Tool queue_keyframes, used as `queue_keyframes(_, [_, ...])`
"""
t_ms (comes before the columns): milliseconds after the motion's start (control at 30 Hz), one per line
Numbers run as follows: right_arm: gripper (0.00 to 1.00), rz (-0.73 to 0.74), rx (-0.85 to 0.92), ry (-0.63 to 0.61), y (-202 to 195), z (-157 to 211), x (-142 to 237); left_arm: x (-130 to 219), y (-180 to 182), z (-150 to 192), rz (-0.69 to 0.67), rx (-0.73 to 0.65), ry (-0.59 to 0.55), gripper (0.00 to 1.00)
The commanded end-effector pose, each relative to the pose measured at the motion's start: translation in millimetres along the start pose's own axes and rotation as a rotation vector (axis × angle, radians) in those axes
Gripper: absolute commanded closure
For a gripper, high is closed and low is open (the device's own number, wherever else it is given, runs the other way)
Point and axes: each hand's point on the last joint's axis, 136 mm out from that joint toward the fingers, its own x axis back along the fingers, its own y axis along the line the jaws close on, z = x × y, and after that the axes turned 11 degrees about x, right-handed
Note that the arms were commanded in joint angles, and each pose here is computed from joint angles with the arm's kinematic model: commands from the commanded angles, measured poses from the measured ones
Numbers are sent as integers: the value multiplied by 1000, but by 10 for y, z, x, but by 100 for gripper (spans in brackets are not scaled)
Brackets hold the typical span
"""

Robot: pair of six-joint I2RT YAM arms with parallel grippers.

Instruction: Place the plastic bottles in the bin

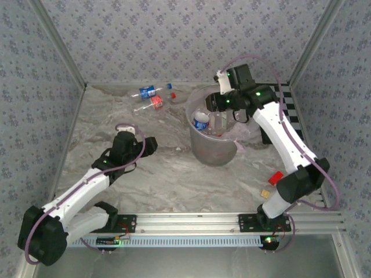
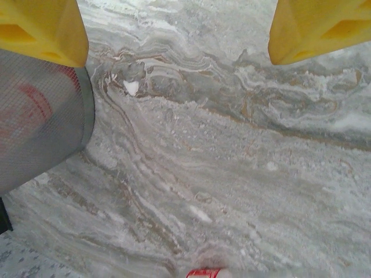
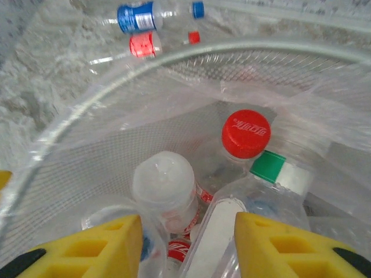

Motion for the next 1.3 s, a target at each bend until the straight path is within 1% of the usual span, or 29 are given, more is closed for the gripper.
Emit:
queue_keyframes(0, [55, -18, 49, 77, 177, 192, -202, 41, -117, -175, 11, -43, -15, 19])
queue_keyframes(67, [56, 16, 71, 143, 195, 437, -351, 35, -125, -284, -2, -49, -17, 19])
queue_keyframes(167, [58, 28, 31, 188, 163, 720, -491, -41, -160, -436, -6, -67, 12, 18])
queue_keyframes(267, [58, 38, -5, 191, 111, 835, -527, -171, -234, -569, 2, -98, 44, 17])
queue_keyframes(433, [59, 51, -39, 178, 14, 815, -462, -419, -370, -719, 24, -158, 85, 16])
queue_keyframes(500, [57, 38, -46, 150, 18, 719, -344, -516, -368, -775, 15, -185, 101, 16])
queue_keyframes(600, [52, 15, -61, 61, 18, 465, -44, -654, -326, -858, -4, -239, 121, 14])
queue_keyframes(733, [43, -13, -79, -80, 68, 184, 444, -842, -217, -1037, -33, -287, 127, 14])
queue_keyframes(833, [36, -46, -102, -168, 121, 97, 725, -1003, -174, -1159, -49, -360, 139, 13])
queue_keyframes(933, [30, -85, -123, -239, 177, 70, 922, -1192, -134, -1217, -63, -452, 174, 12])
queue_keyframes(1000, [26, -97, -128, -260, 194, 84, 1013, -1324, -124, -1207, -55, -512, 211, 10])
queue_keyframes(1100, [23, -95, -126, -266, 197, 155, 1109, -1522, -62, -1255, -66, -536, 245, 8])
queue_keyframes(1267, [20, -89, -138, -290, 180, 266, 1230, -1727, 165, -1164, -137, -597, 347, 7])
